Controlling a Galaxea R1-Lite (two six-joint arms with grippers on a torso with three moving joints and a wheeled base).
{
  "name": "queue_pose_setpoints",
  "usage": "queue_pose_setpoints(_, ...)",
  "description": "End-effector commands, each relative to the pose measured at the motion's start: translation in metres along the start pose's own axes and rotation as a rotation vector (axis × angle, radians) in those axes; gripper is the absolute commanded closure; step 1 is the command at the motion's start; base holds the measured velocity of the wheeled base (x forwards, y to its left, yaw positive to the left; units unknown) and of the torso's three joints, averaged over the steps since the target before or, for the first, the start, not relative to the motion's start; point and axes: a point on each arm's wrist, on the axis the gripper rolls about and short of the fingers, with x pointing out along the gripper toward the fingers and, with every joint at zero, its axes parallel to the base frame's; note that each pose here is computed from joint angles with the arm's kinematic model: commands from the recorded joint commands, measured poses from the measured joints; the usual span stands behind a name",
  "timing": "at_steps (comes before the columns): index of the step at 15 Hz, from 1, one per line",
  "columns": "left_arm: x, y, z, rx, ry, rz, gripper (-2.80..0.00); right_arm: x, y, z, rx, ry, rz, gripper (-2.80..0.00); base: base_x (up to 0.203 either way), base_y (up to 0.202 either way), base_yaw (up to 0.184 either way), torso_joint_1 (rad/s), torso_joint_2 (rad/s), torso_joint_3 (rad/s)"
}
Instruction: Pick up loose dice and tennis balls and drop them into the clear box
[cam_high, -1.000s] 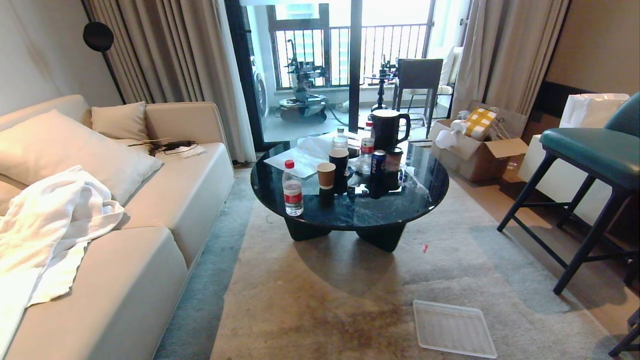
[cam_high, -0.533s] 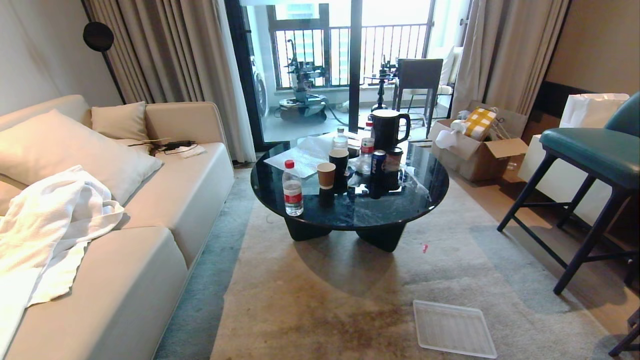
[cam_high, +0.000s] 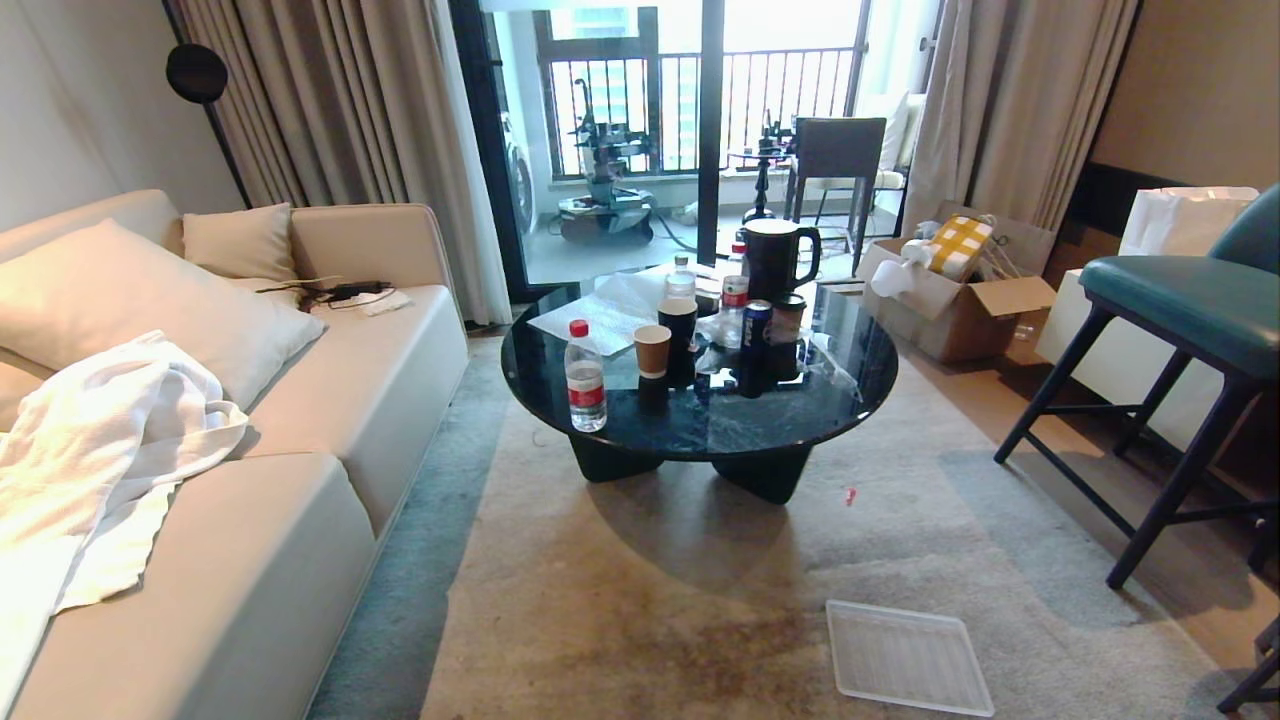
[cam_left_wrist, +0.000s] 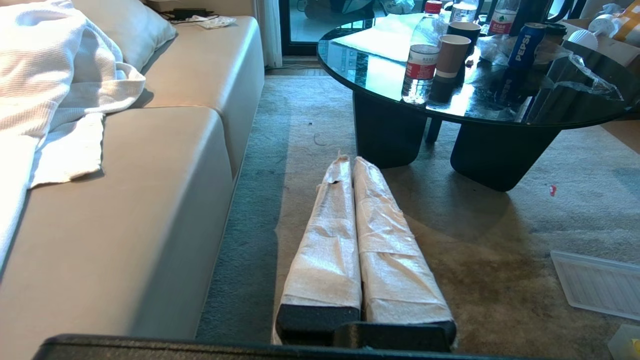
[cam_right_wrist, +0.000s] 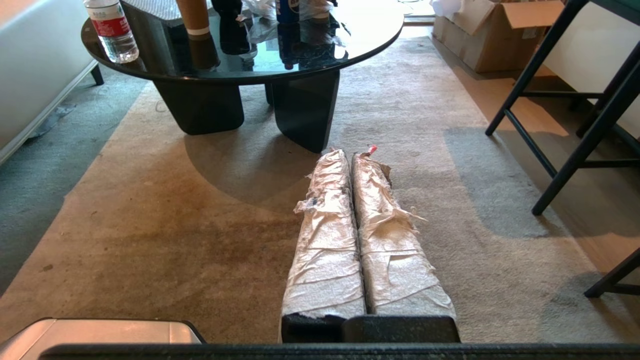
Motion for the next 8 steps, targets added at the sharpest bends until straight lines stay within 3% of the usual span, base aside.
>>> queue_pose_setpoints(1,0.0000,0.0000,0.0000,-0.001,0.000,0.001,0.00,0.0000,0.0000,-0.0001,0.000,0.000,0.001,0.00,0.000,0.000,0.000,0.000,0.00,0.000)
queue_pose_setpoints(8,0.0000,0.0000,0.0000,-0.001,0.000,0.001,0.00,0.0000,0.0000,-0.0001,0.000,0.000,0.001,0.00,0.000,0.000,0.000,0.000,0.00,0.000)
